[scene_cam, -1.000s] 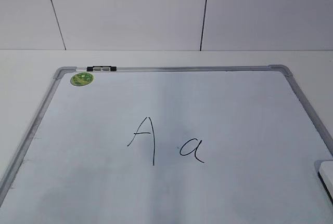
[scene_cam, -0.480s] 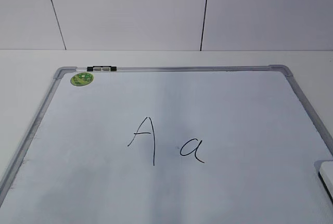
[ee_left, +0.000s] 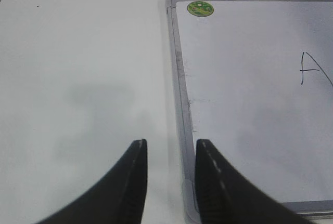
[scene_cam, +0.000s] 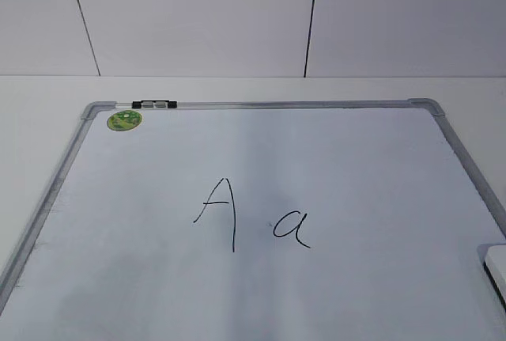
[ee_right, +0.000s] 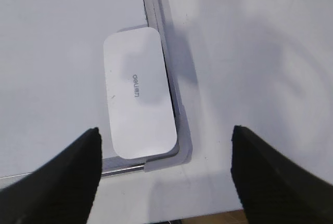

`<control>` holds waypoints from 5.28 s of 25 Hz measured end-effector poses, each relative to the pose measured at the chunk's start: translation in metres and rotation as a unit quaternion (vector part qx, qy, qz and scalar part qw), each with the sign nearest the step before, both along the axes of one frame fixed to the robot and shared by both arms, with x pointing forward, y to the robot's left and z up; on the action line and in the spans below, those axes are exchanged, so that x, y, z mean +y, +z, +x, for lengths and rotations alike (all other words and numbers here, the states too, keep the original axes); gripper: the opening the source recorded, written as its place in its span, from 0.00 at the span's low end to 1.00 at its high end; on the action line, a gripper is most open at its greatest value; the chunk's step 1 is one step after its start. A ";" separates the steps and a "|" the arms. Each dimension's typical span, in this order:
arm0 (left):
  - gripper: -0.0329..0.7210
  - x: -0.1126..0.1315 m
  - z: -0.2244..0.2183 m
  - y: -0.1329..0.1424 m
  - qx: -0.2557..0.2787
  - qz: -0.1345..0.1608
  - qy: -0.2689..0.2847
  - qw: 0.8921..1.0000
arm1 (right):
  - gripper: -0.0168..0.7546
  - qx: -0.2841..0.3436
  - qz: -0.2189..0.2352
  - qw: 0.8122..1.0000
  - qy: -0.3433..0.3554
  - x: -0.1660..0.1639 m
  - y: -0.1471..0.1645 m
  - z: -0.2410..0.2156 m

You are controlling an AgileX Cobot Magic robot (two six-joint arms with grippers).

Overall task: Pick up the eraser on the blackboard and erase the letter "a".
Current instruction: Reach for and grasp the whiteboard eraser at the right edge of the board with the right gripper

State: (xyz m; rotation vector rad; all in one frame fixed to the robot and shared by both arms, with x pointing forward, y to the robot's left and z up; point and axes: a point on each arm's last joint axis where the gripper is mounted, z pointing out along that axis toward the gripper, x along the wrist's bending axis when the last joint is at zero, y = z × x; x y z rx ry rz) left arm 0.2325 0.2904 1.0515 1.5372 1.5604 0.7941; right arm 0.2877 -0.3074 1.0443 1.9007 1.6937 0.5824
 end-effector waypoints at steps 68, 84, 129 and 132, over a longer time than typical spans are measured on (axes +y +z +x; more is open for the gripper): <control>0.36 -0.002 0.000 0.000 -0.002 -0.010 0.003 1.000 | 0.89 0.266 0.041 0.961 0.063 0.009 -0.028 0.131; 0.36 -0.002 0.000 0.000 -0.002 -0.011 0.002 1.000 | 0.89 0.315 0.045 0.946 0.060 0.008 -0.053 0.150; 0.36 -0.002 0.000 0.000 -0.002 -0.011 -0.004 1.000 | 0.83 0.353 0.045 0.933 0.063 0.008 -0.092 0.174; 0.36 -0.002 0.000 0.000 -0.002 -0.011 -0.004 1.000 | 0.79 0.353 0.045 0.933 0.063 0.008 -0.092 0.174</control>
